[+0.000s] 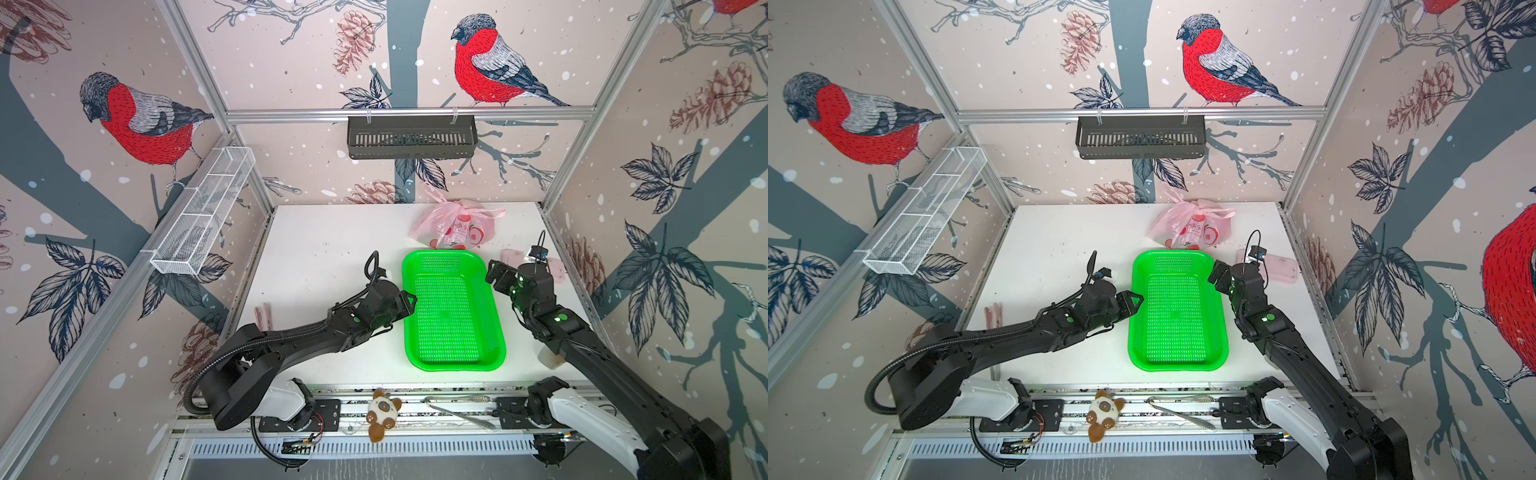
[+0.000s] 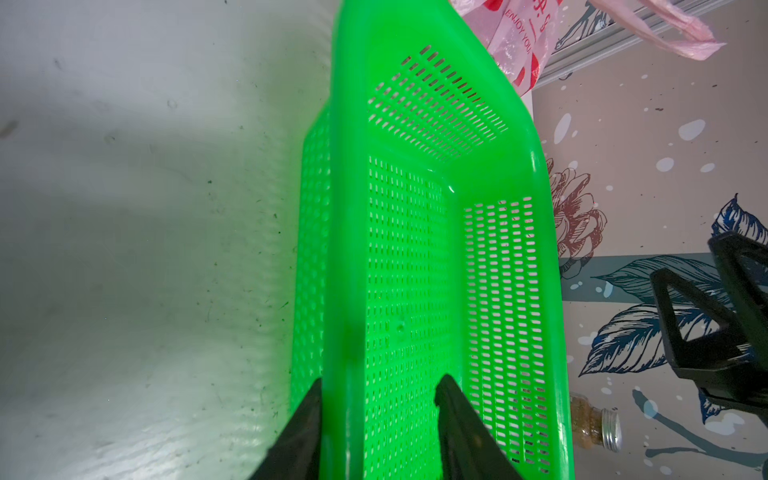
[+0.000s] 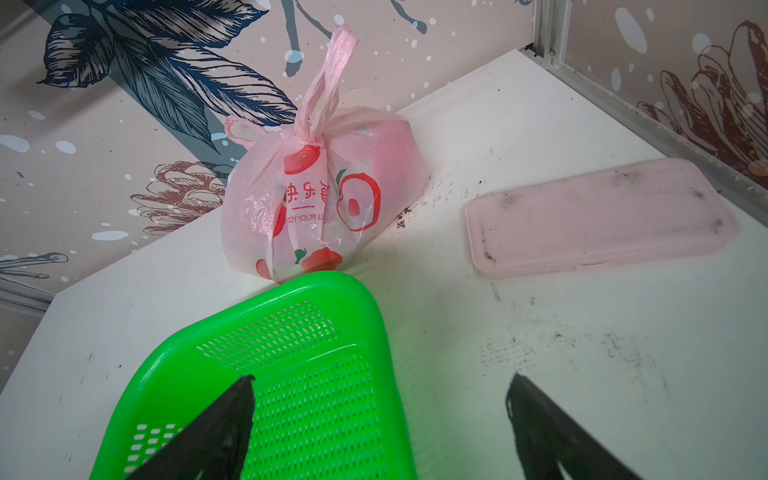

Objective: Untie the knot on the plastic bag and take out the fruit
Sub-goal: 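Grasp the knotted top of the pink bag with the right gripper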

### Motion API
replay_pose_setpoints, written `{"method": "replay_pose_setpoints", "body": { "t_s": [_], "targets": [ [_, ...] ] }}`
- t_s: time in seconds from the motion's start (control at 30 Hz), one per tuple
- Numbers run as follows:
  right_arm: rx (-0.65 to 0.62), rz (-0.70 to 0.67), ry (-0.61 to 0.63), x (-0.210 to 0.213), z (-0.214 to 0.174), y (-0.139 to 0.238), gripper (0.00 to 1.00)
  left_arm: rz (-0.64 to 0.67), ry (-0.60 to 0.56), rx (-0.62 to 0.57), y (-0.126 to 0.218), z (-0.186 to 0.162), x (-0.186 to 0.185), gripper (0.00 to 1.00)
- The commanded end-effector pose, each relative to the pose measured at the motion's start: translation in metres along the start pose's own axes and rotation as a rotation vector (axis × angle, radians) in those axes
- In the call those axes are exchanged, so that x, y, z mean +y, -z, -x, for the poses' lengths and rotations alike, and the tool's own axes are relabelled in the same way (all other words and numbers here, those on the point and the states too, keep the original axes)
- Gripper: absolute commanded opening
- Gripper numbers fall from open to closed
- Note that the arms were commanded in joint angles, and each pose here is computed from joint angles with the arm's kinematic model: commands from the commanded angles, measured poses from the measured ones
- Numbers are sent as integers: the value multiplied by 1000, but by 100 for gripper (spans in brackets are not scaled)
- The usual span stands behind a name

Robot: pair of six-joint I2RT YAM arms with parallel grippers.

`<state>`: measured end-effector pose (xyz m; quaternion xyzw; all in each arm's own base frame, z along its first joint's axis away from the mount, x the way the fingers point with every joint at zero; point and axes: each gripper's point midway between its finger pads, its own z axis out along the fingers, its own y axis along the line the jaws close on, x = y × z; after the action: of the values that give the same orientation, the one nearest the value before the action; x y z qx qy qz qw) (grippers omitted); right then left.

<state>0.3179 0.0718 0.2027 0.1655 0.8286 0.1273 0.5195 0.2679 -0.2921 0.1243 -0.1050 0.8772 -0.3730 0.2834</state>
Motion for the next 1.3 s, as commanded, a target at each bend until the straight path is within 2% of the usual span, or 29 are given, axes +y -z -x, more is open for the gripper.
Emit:
{"method": "replay_pose_setpoints", "body": {
  "t_s": [0.0,0.13,0.33,0.5,0.7,0.9,1.1,1.27],
  "targets": [
    [-34,35,-22,13,12,2,94,63,-64,-78,13,21,3,49],
    [-36,52,2,28,19,5,92,91,-125,-157,34,47,7,53],
    [-24,49,27,47,26,-7,91,139,-175,-205,62,87,23,57],
    [-11,30,26,61,30,-32,90,127,-223,-207,73,124,29,59],
    [5,-1,24,77,33,-77,90,124,-357,-174,70,161,28,62],
    [74,-25,28,95,34,-134,89,117,-460,-147,58,173,29,62],
    [90,-50,18,103,34,-184,86,72,-380,-126,55,178,45,62],
    [126,-46,15,111,32,-223,85,38,-376,-127,55,178,44,62]
  ]
}}
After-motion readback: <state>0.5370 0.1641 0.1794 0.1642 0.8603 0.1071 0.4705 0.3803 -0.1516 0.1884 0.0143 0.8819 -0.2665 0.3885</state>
